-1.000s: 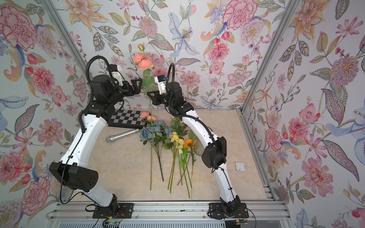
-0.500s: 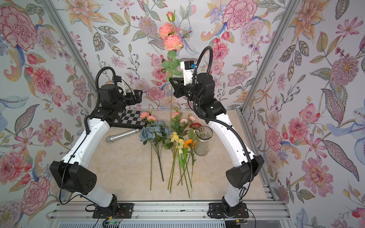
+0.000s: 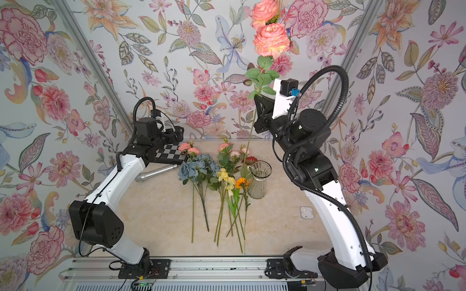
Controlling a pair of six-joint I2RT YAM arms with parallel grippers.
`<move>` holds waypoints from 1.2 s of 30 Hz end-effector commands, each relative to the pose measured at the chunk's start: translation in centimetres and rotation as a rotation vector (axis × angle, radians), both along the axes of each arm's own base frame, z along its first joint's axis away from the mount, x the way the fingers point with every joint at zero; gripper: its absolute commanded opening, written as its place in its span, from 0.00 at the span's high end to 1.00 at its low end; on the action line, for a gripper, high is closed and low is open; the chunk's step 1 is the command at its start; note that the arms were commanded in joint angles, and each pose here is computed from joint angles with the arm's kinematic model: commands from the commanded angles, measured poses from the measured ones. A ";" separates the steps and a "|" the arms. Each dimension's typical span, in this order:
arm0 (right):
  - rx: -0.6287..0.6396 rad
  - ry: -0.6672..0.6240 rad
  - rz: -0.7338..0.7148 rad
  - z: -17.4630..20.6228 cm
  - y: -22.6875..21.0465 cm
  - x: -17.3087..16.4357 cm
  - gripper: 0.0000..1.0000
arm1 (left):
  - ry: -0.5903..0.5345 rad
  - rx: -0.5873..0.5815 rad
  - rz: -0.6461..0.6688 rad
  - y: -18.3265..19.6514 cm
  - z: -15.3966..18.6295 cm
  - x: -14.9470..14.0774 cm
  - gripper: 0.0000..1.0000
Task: Place the pink flowers into the vase
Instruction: Place the flower in the vase.
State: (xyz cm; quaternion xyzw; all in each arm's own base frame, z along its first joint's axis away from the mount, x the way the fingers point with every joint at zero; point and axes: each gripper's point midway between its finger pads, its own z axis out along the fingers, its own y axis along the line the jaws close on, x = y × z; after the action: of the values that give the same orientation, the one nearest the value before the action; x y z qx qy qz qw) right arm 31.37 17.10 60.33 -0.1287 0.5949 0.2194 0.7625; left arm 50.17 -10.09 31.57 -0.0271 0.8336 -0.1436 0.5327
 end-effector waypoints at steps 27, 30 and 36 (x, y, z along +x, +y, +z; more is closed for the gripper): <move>-0.036 0.063 -0.219 -8.1 -6.4 0.7 1.00 | 0.176 0.058 0.015 0.4 -8.6 4.1 0.01; -0.026 0.116 -0.197 -10.6 -5.9 1.3 1.00 | 0.184 0.059 0.020 0.6 -9.1 4.5 0.01; 0.002 0.225 -0.152 -15.8 -4.9 2.5 1.00 | 0.220 0.072 0.026 1.1 -10.9 5.2 0.01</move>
State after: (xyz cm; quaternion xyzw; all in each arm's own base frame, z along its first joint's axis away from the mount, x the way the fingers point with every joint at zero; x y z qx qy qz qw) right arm 34.12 11.92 44.49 -0.0704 0.6944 0.1409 0.7022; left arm 54.83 -9.47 21.54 -0.0346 0.8853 -0.1071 0.4511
